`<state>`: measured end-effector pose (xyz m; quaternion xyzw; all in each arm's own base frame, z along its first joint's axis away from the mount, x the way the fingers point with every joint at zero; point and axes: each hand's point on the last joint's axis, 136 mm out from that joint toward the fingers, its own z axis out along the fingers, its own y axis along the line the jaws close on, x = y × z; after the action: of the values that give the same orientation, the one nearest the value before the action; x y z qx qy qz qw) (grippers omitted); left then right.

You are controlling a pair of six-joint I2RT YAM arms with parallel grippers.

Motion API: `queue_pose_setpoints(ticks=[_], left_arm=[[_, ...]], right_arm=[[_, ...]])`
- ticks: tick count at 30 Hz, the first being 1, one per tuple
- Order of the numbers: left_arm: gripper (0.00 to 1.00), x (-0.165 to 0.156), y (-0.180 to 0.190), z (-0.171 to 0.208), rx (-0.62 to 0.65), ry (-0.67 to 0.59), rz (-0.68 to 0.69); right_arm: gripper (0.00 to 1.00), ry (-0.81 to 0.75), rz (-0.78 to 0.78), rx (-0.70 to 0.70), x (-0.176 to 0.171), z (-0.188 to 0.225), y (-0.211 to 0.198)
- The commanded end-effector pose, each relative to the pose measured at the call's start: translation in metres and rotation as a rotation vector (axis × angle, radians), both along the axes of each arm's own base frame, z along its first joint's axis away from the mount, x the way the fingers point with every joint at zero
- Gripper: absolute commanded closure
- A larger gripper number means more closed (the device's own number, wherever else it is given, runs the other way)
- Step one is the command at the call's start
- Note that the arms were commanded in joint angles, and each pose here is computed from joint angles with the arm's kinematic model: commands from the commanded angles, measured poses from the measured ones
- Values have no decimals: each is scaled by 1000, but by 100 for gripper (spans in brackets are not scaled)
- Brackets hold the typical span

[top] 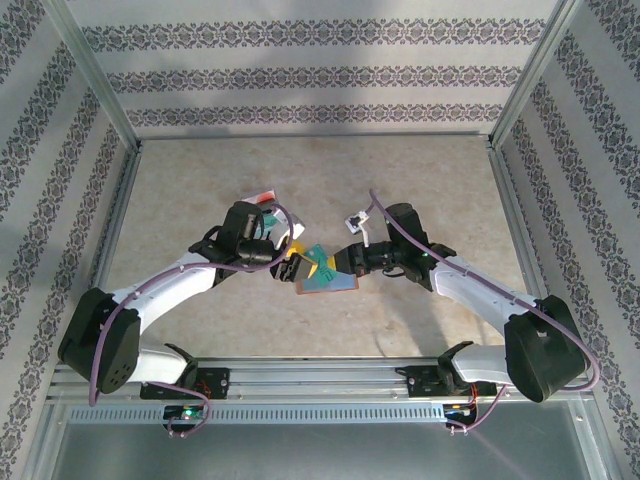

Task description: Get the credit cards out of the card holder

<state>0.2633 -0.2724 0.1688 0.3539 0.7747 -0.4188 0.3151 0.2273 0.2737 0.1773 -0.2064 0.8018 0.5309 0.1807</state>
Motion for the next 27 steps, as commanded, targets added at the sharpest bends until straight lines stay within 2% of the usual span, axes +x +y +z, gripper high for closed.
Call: queue_pose_setpoints(ticks=[1,5,9,12,15,18,20,27], left_arm=[[34,-7,-8,11,-62,16,-91],[50,-10,-12,10,-86,54,-117],[82,-10,-13,12,-98,64,-119],[98,-12,-14,19,-130,57,-123],[100,-13,-14,25,-156,50,-121],[100,-14,-13,33,-178,24,-107],[100,-14,-10,39,-194,-4,-83],[100,-6,5,68,-273,-115,73]], right_arm=[[93,-51,58,30,-4,15,7],[93,-60,73,38,-4,18,9],[92,-76,84,45,-4,21,11],[89,-85,80,48,-2,23,11],[83,-92,67,55,1,26,10],[58,-90,39,69,7,32,8],[46,-84,5,69,13,32,4],[37,-168,-154,115,23,43,-15]])
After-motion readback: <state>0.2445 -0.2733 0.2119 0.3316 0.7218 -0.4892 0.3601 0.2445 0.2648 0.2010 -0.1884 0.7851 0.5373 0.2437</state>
